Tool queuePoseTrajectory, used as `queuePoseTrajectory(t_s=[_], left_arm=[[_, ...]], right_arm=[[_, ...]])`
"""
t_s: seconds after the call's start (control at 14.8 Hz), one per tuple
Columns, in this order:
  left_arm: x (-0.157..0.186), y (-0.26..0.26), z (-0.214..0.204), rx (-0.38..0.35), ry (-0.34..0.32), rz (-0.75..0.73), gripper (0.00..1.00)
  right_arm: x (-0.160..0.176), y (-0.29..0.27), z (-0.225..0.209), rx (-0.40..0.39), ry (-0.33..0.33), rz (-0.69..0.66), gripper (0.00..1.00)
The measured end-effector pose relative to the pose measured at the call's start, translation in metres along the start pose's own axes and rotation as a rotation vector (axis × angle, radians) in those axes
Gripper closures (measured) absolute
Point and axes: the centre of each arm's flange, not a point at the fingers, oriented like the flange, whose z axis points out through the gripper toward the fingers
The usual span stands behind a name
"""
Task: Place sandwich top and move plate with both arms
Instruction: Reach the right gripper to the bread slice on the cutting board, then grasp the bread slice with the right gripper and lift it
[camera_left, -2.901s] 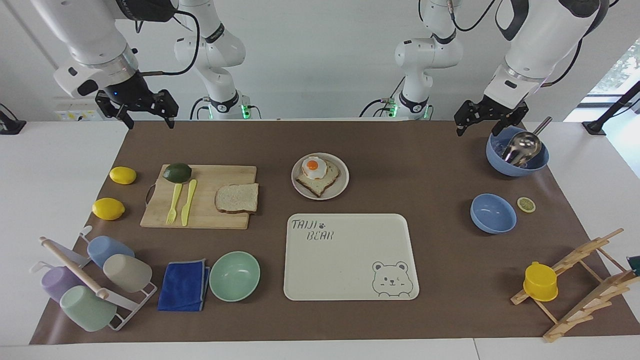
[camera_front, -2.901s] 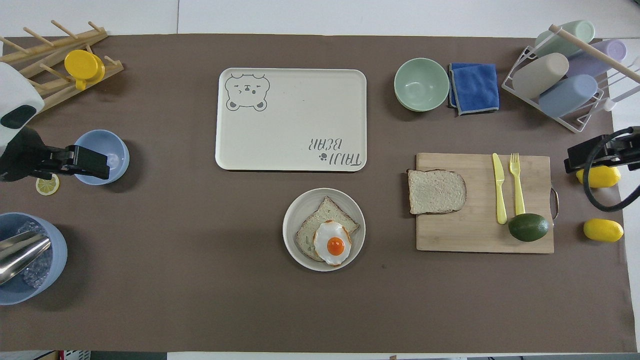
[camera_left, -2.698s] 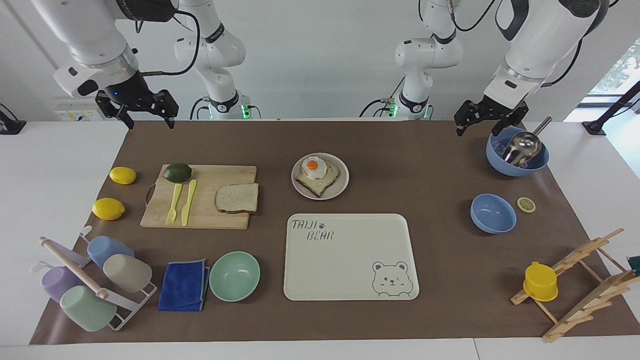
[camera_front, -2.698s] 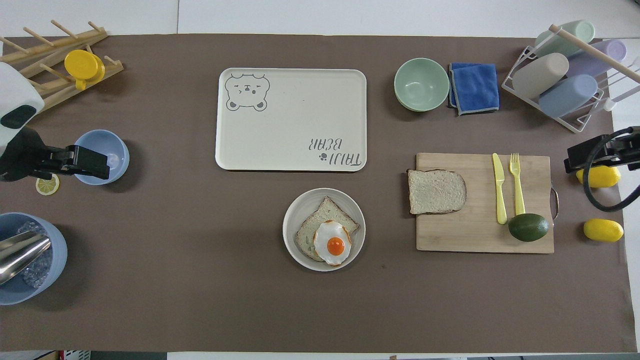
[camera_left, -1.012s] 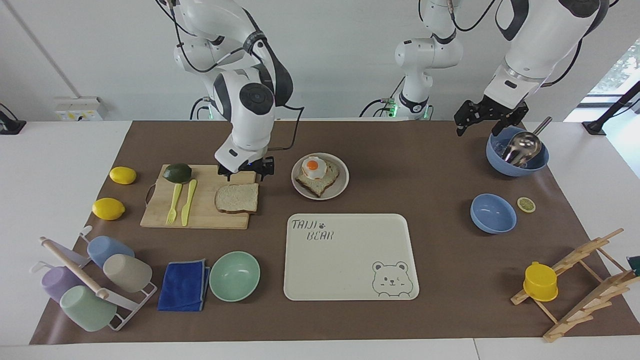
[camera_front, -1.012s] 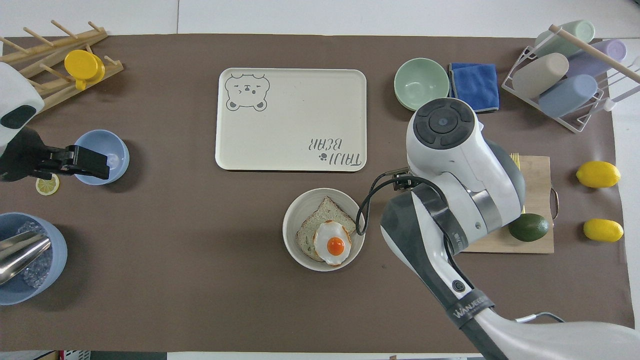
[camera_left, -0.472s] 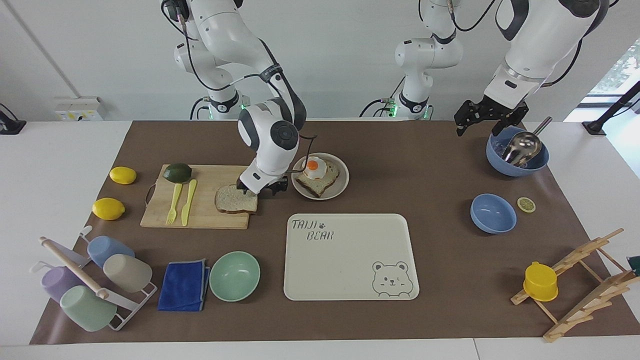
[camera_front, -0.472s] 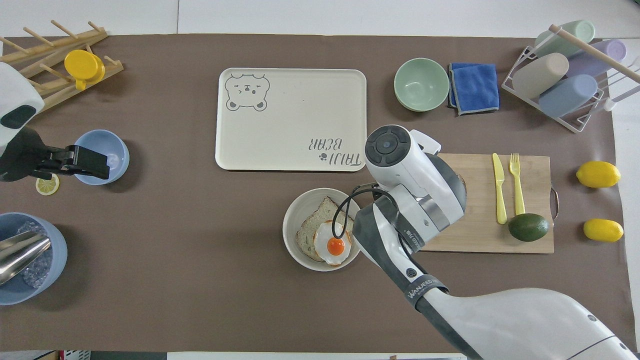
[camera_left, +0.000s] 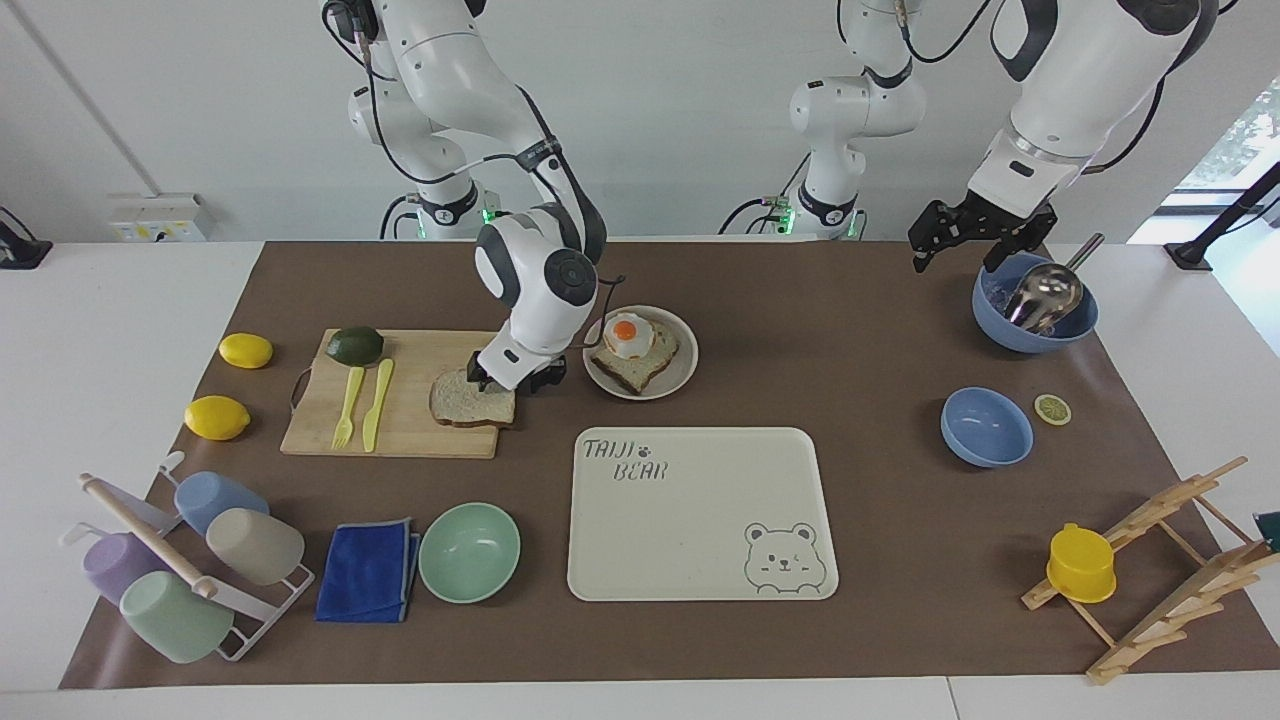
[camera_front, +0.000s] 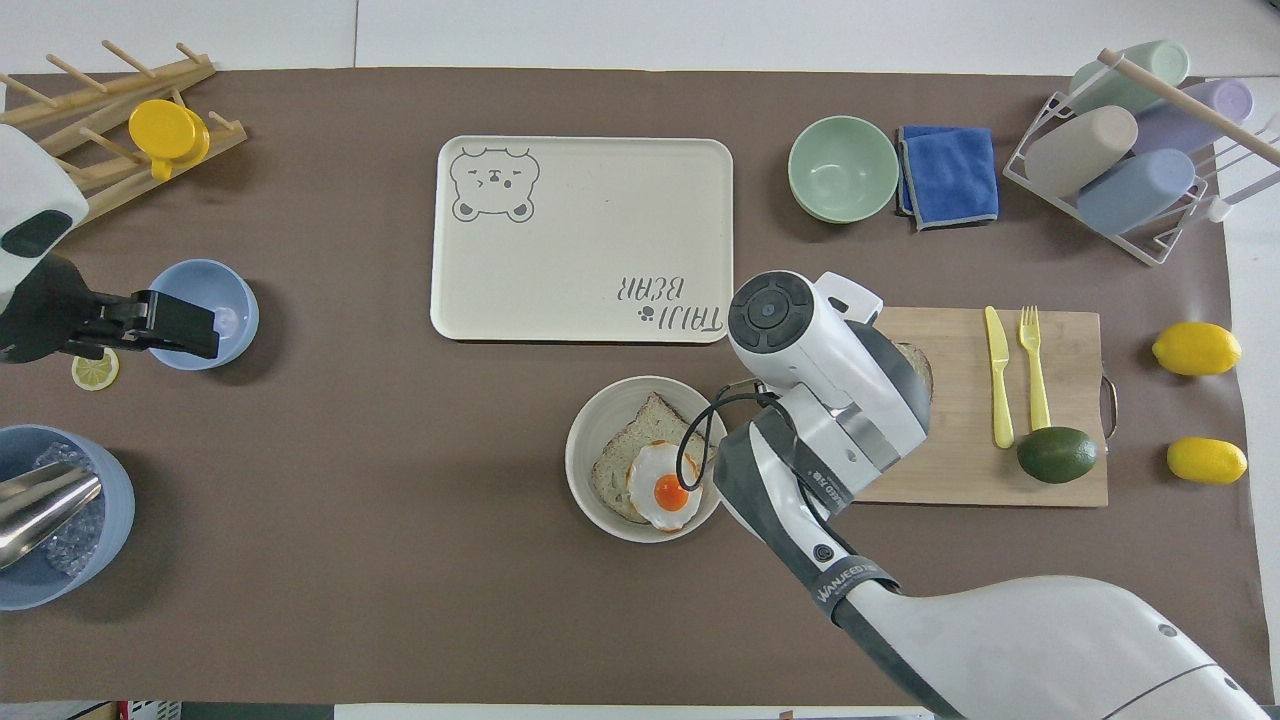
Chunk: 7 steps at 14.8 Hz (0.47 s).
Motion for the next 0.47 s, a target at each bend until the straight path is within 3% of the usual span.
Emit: queuePoseTrajectory(t_s=[0.4, 0.47], left_arm=[[0.0000, 0.0000, 0.0000, 0.000, 0.000, 0.000, 0.00], [0.0000, 0.0000, 0.0000, 0.000, 0.000, 0.000, 0.00]], right_arm=[[-0.0033, 0.0000, 0.0075, -0.020, -0.007, -0.012, 0.11], [-0.0041, 0.0001, 0.0093, -0.025, -0.009, -0.015, 0.15]])
